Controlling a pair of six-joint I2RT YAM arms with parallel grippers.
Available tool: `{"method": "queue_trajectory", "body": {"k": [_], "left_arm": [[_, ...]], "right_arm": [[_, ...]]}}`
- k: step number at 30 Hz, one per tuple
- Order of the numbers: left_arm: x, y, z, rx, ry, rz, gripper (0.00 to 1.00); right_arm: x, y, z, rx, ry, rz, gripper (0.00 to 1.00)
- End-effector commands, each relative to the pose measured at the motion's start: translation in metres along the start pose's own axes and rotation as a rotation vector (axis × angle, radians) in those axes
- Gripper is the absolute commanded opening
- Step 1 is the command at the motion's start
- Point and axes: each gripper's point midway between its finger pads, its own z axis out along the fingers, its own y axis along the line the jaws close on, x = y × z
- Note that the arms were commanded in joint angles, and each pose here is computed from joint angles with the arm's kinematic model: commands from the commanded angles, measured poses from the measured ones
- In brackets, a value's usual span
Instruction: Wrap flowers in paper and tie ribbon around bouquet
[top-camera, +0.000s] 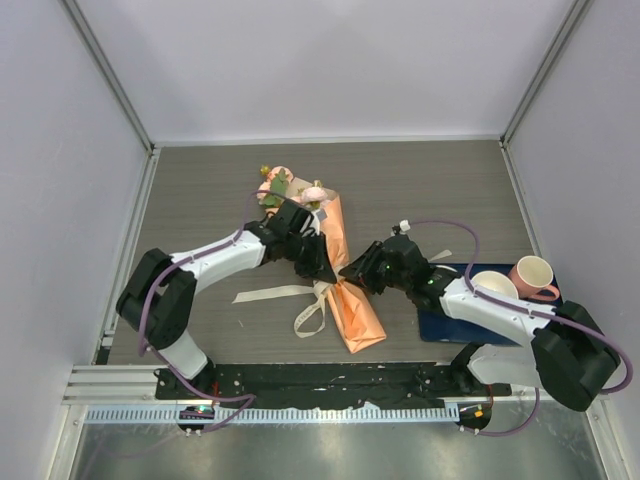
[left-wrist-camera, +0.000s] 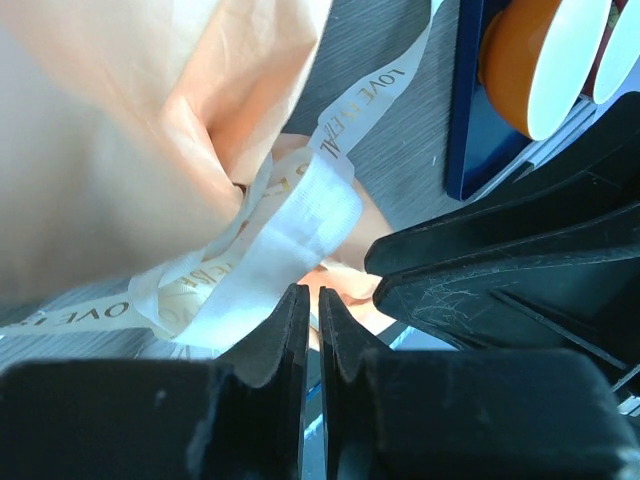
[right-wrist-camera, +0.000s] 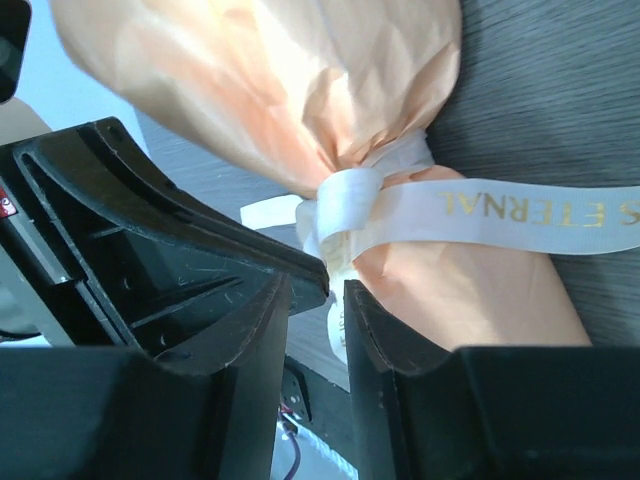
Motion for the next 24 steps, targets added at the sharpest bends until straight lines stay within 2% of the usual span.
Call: {"method": "queue_trajectory", "body": {"k": [1,9,19,24], "left_arm": [[-0.005,-0.017,-0.025,0.029,-0.07,0.05,0.12],[-0.02,-0.01,-0.07,0.008,-0.188,0.034,0.2],[-0.009,-0.001,-0.072,0.021,-0.174,0.019,0.2],[-0.009,-0.003,-0.071,0.035,-0.172,0.019,0.2]], "right_arm": [[0.003,0.02,-0.012,-0.066,0.011,-0.029,0.36],[0.012,0.034,0.004,-0.063,0.048,-0.031,0.36],[0.012,0.028,0.021,-0.029,0.041,-0.019,0.34],[0.01,0.033,0.024,-0.031,0.035,-0.021,0.3]]}}
